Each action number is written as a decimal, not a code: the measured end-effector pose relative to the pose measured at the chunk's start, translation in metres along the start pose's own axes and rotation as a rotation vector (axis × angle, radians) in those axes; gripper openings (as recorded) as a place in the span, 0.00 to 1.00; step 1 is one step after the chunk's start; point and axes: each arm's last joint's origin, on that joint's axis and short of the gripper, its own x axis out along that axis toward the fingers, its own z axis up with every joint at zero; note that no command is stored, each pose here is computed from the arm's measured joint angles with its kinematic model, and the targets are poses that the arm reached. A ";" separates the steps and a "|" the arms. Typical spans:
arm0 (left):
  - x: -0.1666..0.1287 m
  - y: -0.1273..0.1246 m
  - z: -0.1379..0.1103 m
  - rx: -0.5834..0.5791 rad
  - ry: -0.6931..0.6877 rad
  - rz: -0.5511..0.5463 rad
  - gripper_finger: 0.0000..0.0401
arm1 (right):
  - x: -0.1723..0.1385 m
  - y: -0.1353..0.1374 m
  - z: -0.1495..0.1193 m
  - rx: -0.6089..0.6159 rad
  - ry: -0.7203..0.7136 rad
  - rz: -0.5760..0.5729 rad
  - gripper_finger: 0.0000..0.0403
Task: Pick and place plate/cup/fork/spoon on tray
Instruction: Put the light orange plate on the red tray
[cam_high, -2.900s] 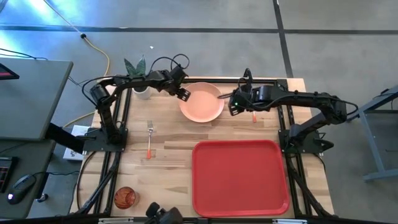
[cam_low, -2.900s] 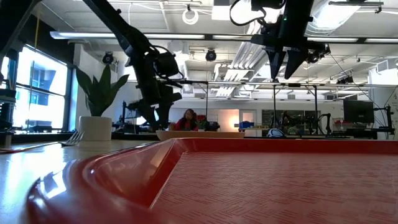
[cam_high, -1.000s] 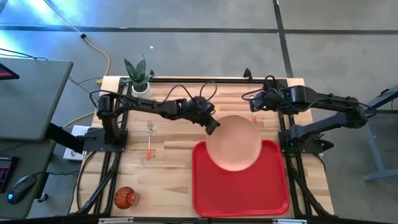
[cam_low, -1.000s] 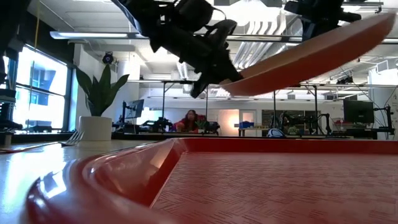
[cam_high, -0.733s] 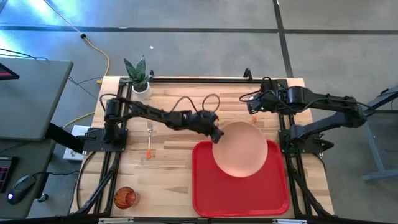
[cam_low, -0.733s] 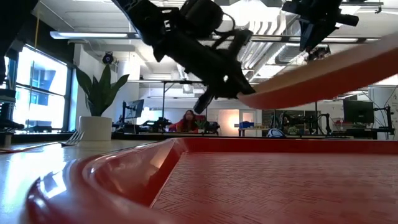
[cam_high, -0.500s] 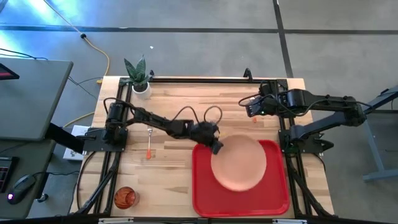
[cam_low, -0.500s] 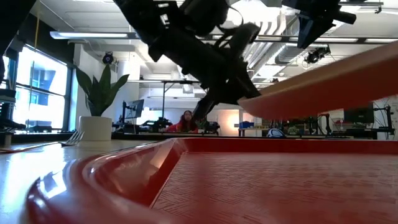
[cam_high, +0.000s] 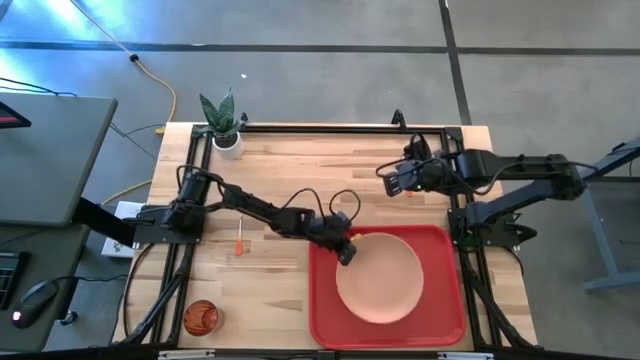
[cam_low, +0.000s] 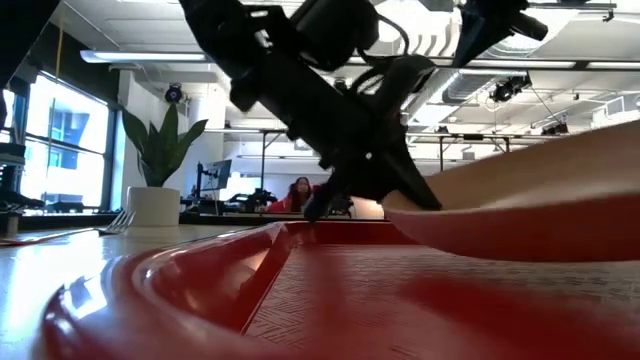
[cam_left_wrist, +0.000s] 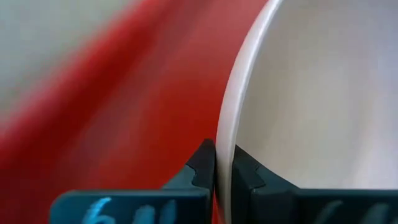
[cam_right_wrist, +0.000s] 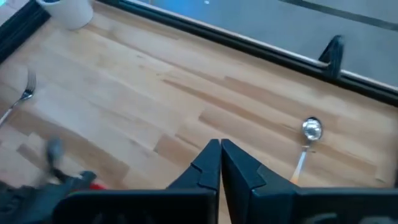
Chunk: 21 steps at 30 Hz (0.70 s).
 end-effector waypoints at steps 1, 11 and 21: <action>0.001 0.000 -0.003 0.002 0.018 -0.003 0.01 | -0.001 0.001 -0.001 -0.001 0.001 0.005 0.01; 0.011 -0.001 0.006 0.013 0.066 -0.058 0.09 | -0.004 0.012 0.000 0.034 -0.039 0.088 0.01; 0.010 0.003 0.016 0.025 0.023 -0.068 0.28 | -0.005 0.012 -0.001 0.017 -0.054 0.084 0.01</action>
